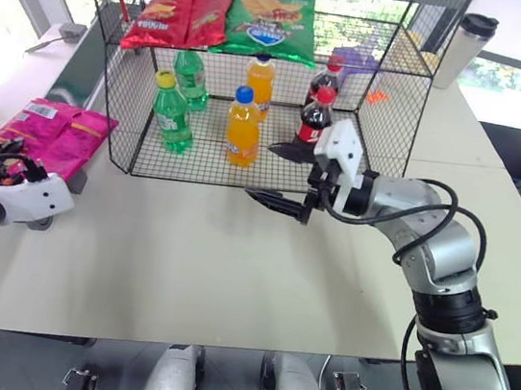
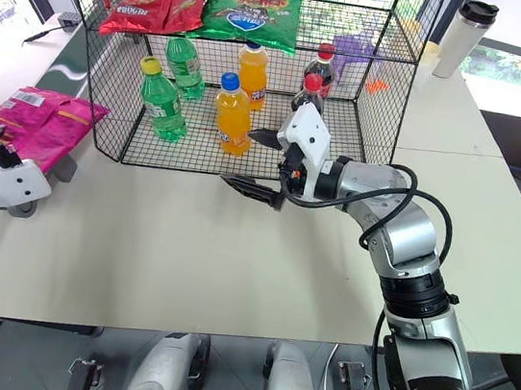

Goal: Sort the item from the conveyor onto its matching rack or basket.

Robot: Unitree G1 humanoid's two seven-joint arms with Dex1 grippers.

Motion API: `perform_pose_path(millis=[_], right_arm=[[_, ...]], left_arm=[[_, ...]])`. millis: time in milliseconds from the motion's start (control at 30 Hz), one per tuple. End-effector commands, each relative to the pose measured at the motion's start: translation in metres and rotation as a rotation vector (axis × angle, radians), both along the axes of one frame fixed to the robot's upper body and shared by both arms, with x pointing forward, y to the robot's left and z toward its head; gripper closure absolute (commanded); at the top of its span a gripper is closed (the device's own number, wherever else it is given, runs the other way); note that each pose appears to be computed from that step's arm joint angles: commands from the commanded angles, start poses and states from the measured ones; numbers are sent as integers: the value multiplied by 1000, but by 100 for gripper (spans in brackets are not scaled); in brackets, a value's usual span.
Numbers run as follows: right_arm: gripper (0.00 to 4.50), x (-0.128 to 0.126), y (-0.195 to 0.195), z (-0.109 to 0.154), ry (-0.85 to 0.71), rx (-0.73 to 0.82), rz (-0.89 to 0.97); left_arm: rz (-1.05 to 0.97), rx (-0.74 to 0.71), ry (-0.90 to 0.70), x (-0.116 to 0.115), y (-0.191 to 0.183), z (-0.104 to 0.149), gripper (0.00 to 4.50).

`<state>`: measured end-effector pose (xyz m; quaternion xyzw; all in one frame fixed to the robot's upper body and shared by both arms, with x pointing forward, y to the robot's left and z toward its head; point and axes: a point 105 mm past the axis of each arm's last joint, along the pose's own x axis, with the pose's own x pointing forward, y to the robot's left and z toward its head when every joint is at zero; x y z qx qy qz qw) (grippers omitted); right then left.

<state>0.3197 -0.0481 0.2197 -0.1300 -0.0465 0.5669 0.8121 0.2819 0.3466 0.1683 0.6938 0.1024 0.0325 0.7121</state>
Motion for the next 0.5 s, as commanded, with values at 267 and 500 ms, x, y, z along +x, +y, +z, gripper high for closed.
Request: perform_pose_path(millis=[267, 500], right_arm=[[0, -1, -4, 13, -66, 43, -19], [0, 5, -23, 28, -58, 99, -51]], left_arm=[[18, -47, -23, -2, 2, 15, 448], [77, -560, -278, -21, 13, 108, 448]])
